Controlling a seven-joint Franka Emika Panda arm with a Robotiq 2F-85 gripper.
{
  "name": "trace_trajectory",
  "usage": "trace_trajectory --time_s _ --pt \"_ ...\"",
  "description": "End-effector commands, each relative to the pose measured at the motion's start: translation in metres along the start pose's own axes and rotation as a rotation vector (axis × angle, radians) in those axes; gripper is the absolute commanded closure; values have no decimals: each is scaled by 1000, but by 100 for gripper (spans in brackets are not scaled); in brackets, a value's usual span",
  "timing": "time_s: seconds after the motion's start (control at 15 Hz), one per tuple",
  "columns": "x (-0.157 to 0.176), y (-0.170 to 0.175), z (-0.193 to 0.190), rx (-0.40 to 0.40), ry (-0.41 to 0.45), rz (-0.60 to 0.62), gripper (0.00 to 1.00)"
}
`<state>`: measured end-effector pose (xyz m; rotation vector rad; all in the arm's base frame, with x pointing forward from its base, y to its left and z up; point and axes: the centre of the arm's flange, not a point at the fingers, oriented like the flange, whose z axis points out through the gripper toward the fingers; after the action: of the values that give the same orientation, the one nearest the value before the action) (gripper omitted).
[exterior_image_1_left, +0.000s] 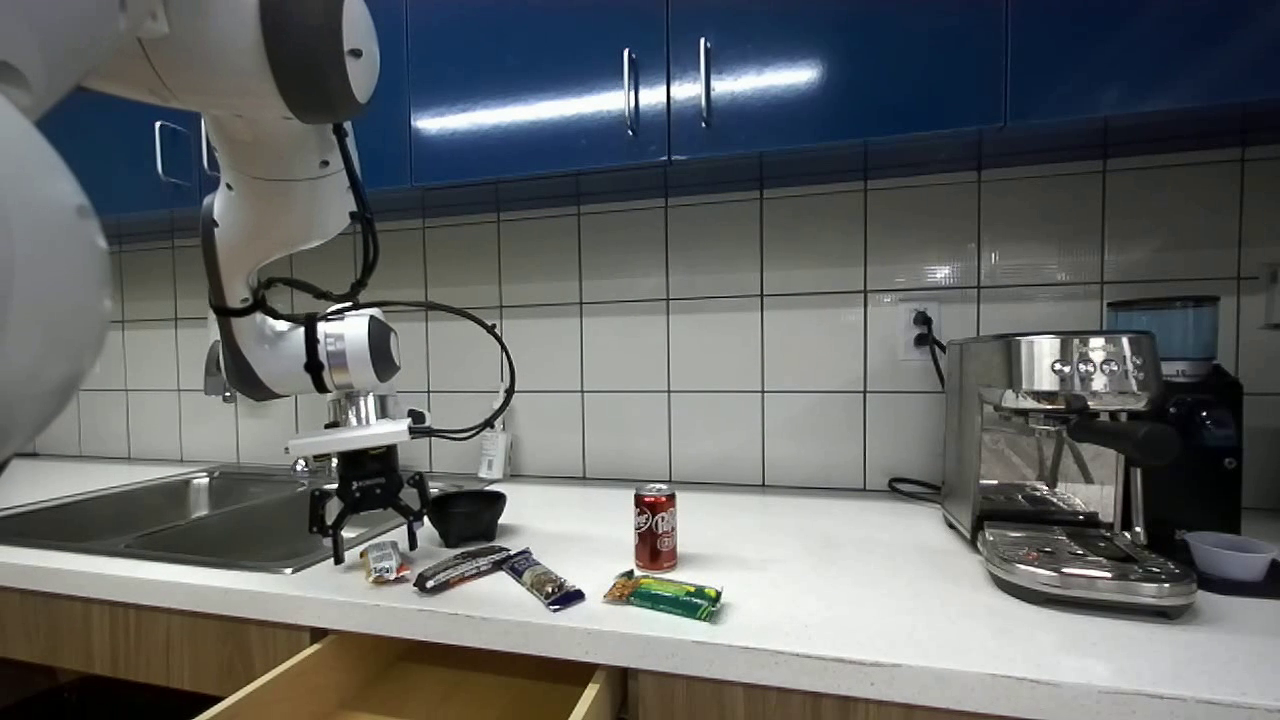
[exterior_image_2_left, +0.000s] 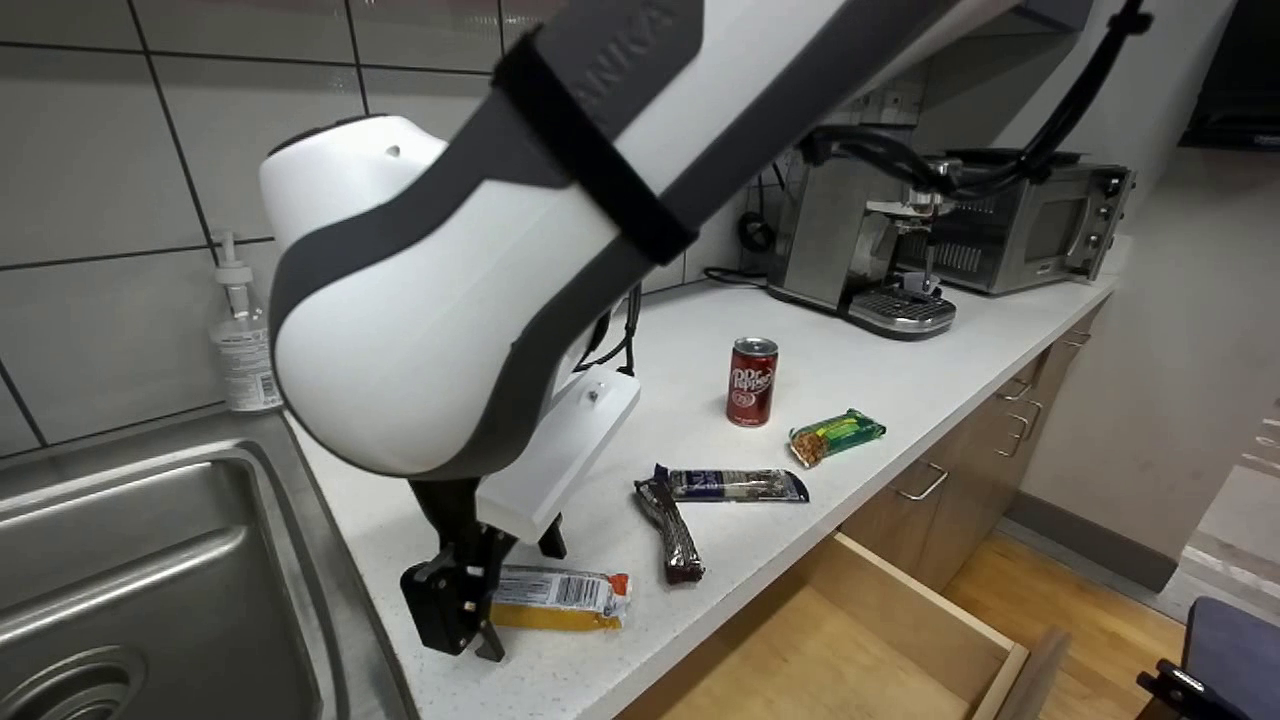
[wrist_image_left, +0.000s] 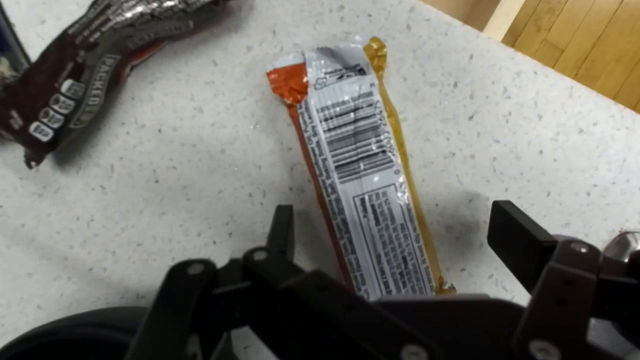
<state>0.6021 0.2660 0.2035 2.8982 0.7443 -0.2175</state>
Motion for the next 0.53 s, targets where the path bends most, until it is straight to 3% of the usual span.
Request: trace_trajectory --time_s 0.0,0.47 --pt "12 9 -1 -1 4 -1 0" --pt "14 20 -2 3 13 11 1"
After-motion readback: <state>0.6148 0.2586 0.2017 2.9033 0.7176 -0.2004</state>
